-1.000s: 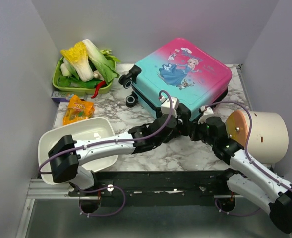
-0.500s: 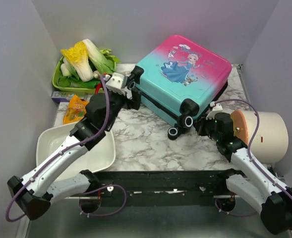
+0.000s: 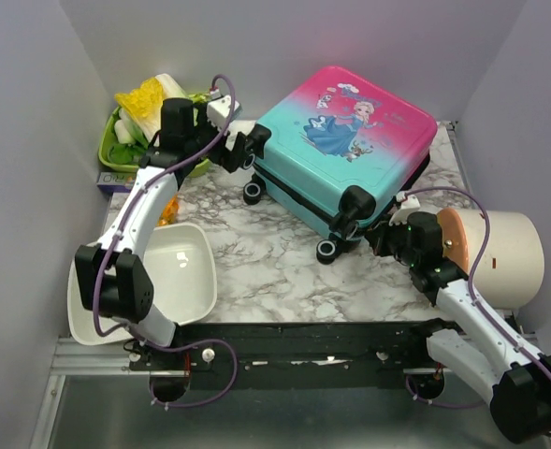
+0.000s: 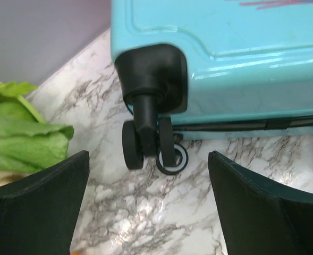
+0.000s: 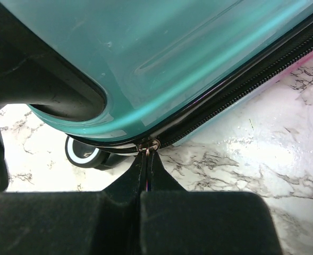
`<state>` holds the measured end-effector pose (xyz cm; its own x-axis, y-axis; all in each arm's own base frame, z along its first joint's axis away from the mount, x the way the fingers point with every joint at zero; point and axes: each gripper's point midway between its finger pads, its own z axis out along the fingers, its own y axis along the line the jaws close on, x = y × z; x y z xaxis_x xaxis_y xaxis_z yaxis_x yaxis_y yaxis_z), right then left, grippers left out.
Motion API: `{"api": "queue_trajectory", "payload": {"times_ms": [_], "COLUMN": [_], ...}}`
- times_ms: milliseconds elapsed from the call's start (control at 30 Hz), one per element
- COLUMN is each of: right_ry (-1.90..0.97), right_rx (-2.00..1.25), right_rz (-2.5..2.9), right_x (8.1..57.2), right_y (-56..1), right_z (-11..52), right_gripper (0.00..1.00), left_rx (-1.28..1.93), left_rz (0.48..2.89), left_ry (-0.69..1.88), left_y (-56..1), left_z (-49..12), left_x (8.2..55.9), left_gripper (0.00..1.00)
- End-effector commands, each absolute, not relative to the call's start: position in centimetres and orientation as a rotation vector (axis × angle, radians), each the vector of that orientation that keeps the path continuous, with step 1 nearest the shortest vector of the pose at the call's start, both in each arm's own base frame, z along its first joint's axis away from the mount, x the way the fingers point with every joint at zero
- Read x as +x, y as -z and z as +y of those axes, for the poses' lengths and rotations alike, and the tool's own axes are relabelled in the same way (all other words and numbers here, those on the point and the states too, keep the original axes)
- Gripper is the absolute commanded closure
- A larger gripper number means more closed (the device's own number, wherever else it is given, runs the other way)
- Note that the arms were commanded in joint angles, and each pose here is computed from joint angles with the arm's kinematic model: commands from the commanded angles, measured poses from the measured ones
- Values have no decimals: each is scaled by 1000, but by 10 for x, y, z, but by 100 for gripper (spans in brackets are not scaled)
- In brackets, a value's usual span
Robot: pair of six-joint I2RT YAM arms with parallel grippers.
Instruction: Open, take out, and arrange the luggage
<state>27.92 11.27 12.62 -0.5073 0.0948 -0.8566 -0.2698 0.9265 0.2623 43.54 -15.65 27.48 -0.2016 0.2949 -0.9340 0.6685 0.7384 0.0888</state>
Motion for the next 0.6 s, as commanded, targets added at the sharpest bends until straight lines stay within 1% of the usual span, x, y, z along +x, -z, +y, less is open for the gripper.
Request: {"api": "queue_trajectory", "payload": {"times_ms": [0,33,67,133,200,233,400,567], "right_ry": [-492,-496,-496,-502,-504,-504,-515,-519], "right_rx": [-154,-157,-157,-157,-157,-157,-164,-167], "right_rz": [1759,1764,1767,1768,1770,1771,1781,1775], "right_x": [305,304,304,304,303,303,302,300], "right_y": [-202,-200,-199,-199,-198,-197,-195,-195], "right_z": [121,122,122,123,123,123,125,125], "right_gripper": [99,99,99,99,99,99,99,99], "left_rx": [944,939,937,930,920,922,962,899], "left_rz": [1824,1828,1888,1918,1992,1998,2062,2121], "left_ry": [552,527,552,541,538,527,538,427], "left_y": [-271,-277,-260,-255,-227,-225,-195,-179], "left_z": [-178,-176,-177,-176,-175,-176,-192,-188], "left_x": [434,442,446,455,466,469,472,492], "left_gripper": [1,1,1,1,1,1,1,1]}}
